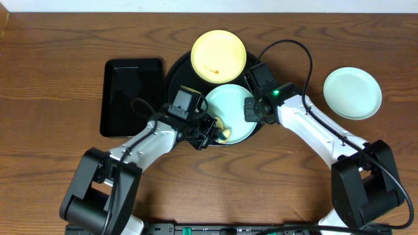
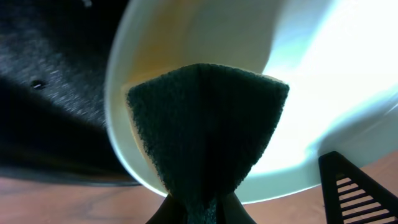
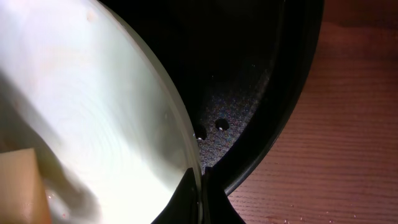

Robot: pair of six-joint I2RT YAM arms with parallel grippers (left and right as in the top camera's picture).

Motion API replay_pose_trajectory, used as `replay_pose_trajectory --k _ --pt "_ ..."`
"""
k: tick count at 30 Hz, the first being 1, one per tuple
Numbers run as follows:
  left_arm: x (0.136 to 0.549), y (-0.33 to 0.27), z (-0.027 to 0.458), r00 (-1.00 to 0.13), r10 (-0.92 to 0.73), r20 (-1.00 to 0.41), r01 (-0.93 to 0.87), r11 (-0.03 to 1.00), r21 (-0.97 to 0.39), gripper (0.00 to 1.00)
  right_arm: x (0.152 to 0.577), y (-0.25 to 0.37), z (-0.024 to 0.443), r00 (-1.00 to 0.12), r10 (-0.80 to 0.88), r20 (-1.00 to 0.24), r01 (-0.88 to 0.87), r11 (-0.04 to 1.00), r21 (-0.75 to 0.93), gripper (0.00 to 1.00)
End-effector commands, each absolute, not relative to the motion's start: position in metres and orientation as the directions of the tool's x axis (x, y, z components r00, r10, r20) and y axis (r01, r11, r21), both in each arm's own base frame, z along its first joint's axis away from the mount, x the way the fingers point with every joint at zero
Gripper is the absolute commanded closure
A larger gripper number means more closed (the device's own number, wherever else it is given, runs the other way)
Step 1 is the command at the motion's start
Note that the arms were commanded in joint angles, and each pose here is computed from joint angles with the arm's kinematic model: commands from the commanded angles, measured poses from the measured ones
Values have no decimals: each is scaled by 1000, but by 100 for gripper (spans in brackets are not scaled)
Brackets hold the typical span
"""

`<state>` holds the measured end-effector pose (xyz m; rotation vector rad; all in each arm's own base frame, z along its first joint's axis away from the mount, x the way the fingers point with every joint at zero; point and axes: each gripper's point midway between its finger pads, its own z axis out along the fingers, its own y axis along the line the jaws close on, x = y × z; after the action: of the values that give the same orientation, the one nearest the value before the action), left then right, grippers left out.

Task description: Clean dirty plates on tray and stack at the side

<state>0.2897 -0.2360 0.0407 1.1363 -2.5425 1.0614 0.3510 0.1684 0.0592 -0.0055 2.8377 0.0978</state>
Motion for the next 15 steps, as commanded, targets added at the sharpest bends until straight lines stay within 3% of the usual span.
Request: replay_pose_trajectory --k 1,9,15 --pt "291 -236 32 -711 -577 402 -692 471 -547 93 348 169 55 -958 -10 -287 -28 998 58 99" --pt "293 -234 31 -705 -583 404 -697 466 -545 92 348 169 55 -958 -10 -287 -28 998 58 99" --pt "301 -223 26 -731 -599 327 -661 501 -559 93 348 169 55 -958 -10 -287 -28 998 58 99"
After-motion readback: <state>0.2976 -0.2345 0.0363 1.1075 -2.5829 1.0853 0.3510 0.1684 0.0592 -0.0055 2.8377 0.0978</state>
